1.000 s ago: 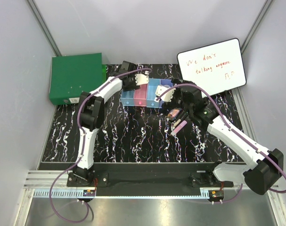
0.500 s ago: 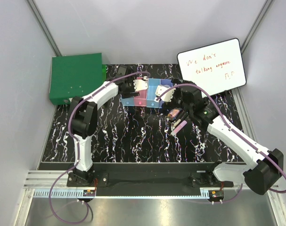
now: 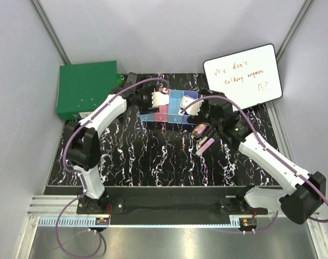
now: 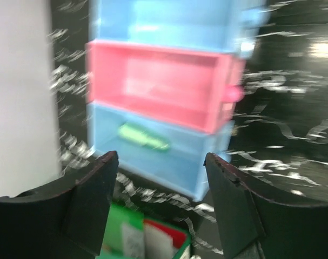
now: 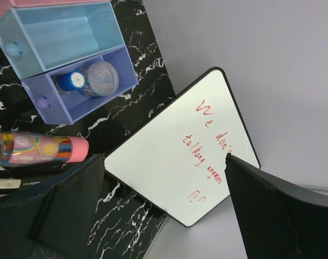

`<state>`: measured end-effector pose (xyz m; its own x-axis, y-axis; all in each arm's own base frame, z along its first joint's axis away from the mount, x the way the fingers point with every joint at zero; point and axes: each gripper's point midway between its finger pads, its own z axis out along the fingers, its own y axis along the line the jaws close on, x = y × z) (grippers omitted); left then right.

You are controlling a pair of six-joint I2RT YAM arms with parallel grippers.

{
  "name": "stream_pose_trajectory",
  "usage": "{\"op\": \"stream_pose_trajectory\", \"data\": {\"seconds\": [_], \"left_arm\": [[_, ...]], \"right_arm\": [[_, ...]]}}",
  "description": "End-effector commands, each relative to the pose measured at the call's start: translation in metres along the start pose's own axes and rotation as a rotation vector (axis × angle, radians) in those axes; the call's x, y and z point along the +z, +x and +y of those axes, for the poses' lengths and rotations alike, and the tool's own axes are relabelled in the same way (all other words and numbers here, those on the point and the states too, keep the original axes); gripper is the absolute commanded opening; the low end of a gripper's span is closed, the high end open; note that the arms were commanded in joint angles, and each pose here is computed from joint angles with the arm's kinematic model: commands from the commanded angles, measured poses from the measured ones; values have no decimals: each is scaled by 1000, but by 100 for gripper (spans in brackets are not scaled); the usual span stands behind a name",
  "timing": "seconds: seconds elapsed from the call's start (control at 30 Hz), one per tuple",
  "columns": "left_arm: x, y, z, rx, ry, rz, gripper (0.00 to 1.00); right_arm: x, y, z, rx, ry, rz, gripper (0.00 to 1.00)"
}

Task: Sort the stationery into containers
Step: Place the pen in the storage box, then move the storage box to the center of the board.

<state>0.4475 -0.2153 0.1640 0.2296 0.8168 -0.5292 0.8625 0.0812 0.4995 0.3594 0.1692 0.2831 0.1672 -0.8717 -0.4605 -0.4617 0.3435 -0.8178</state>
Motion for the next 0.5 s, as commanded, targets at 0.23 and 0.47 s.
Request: {"op": "stream_pose_trajectory", "data": {"seconds": [0.23,0.47], "left_arm": [[29,-4,-44,76,300,-96,67],[48,0,-41,83,318,-97,66]], "right_arm": [[-13,24,-29,77,124,77,99],[-10,23,-33,76,121,67,99]]}}
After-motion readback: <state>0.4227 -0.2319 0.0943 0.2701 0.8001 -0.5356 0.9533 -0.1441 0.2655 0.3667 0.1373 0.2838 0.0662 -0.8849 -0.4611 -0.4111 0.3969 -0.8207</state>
